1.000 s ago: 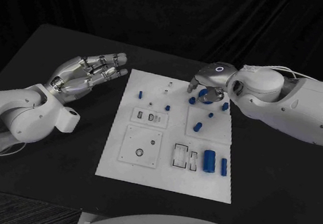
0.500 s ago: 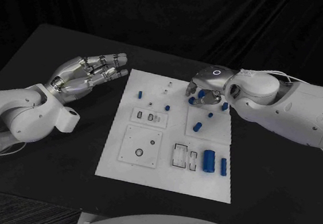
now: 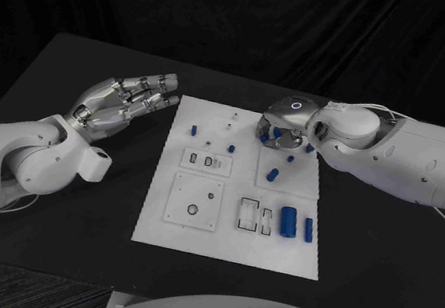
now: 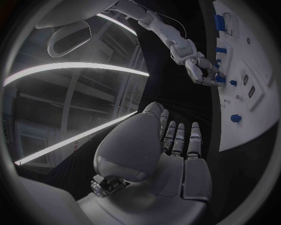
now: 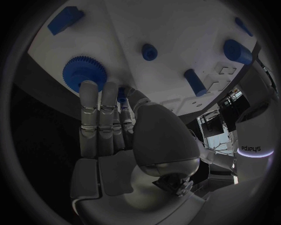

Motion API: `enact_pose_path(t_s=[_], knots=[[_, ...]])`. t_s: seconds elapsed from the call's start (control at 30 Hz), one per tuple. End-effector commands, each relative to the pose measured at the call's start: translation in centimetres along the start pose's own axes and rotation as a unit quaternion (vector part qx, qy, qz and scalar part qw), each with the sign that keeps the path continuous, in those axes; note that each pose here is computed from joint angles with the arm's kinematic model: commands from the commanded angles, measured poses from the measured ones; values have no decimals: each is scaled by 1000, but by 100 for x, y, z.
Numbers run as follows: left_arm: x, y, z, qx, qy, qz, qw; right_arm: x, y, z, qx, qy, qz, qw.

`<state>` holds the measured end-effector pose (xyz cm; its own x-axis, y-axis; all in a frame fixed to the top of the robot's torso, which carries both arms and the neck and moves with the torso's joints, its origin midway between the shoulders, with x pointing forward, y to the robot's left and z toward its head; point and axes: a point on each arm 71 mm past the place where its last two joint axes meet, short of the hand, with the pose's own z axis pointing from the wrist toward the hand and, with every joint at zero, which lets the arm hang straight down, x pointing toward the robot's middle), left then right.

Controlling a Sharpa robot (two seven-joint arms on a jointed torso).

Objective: Assemble the parts on the task board

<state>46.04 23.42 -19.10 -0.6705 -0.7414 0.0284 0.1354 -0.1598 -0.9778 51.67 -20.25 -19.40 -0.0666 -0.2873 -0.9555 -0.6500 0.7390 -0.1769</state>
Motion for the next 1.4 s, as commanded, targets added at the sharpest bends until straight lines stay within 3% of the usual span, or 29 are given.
enact_pose_path(t_s=[0.03, 0.43, 0.73, 0.97, 1.4], knots=[[24, -33, 13, 17, 10, -6, 1000, 21, 4, -2, -6, -10, -4, 1000], [14, -34, -7, 13, 8, -6, 1000, -64, 41, -64, -24, -53, -4, 998], [23, -38, -22, 9, 6, -4, 1000, -489, 65, -46, -31, -90, -11, 995], [29, -43, -29, 8, 4, -3, 1000, -705, 50, 108, -30, -99, -8, 995], [37, -36, -9, 8, 2, -1, 1000, -763, 39, 410, -25, -85, -17, 996]])
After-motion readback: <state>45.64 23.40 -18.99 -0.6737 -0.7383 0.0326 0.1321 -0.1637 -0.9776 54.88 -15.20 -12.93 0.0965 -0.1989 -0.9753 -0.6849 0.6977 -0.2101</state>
